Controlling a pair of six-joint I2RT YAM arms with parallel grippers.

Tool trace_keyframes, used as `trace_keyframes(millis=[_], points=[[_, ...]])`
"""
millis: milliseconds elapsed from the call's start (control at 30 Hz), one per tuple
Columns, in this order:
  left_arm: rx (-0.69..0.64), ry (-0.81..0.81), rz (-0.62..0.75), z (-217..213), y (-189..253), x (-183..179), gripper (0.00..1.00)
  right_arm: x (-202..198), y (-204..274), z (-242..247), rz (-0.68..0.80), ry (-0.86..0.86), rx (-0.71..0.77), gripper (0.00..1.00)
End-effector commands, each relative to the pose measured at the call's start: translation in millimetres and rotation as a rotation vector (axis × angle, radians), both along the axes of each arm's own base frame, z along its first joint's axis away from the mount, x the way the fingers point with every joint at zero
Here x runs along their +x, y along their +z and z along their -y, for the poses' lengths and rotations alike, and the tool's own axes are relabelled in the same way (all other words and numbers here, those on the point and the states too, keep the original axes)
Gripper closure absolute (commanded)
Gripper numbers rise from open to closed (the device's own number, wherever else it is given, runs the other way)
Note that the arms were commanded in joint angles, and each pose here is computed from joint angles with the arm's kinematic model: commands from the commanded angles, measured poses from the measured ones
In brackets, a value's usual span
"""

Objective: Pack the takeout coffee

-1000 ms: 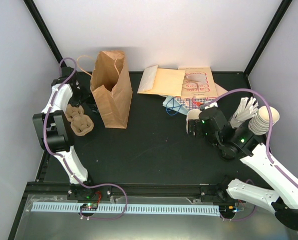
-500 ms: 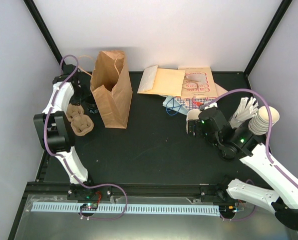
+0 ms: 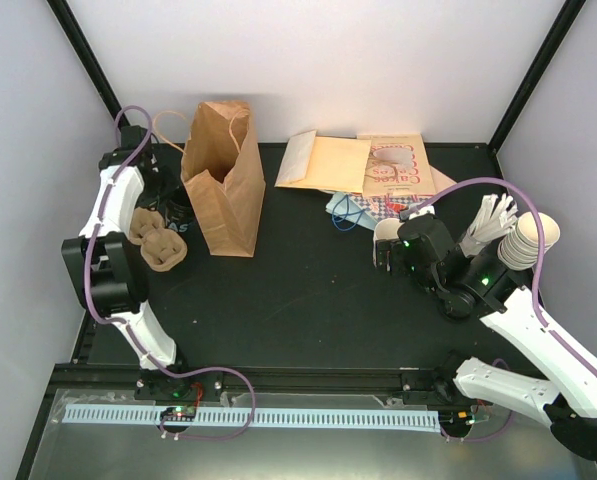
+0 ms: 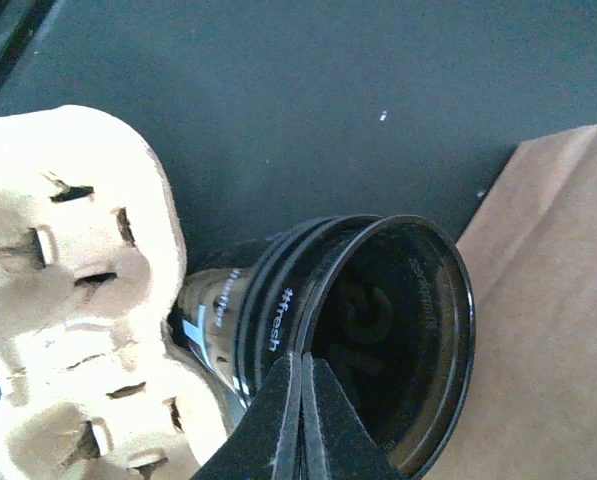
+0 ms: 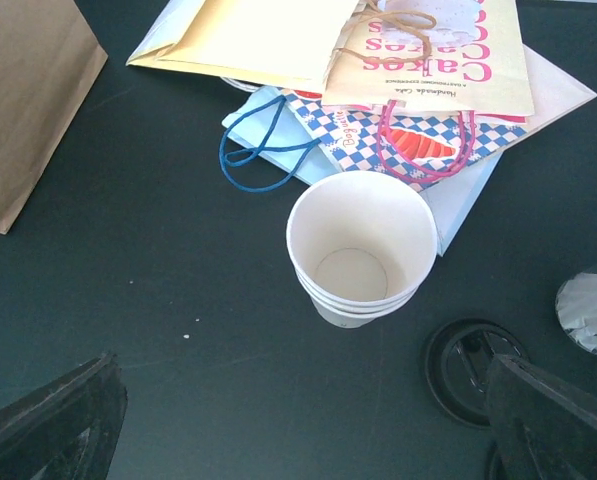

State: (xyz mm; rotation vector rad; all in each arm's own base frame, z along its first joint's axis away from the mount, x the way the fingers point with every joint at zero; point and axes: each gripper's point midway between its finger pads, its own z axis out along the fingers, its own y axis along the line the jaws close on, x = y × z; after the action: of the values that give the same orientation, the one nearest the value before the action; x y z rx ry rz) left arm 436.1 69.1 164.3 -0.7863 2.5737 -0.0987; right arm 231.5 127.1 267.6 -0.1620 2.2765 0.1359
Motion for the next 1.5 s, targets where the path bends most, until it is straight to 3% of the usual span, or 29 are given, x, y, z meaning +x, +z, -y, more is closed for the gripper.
trace_keyframes(millis=[0,333,733,967,1200,1333,1467], points=[[-0.06,-0.007,0.073,12,19,0,0.98,1,0,-1,0.002,-0.008,0.017,0.0],[-0.064,0.0,0.082,13,21,-7,0.98,0,-2,-2,-0.006,-0.005,0.021,0.0],[-0.016,0.056,0.155,-3,54,-25,0.98,0,-3,-2,-0.009,-0.003,0.021,0.0],[0.036,0.082,0.105,-16,48,-40,0.98,0,-3,-2,-0.009,-0.001,0.024,0.0],[-0.031,0.051,0.246,-1,86,-44,0.98,0,-3,-5,-0.011,0.008,0.029,0.0],[0.012,0.059,0.262,-5,106,-59,0.98,1,-4,-4,-0.011,0.004,0.024,0.0],[0.073,0.078,0.233,-10,96,-91,0.98,1,-3,-2,-0.004,-0.003,0.014,0.0]])
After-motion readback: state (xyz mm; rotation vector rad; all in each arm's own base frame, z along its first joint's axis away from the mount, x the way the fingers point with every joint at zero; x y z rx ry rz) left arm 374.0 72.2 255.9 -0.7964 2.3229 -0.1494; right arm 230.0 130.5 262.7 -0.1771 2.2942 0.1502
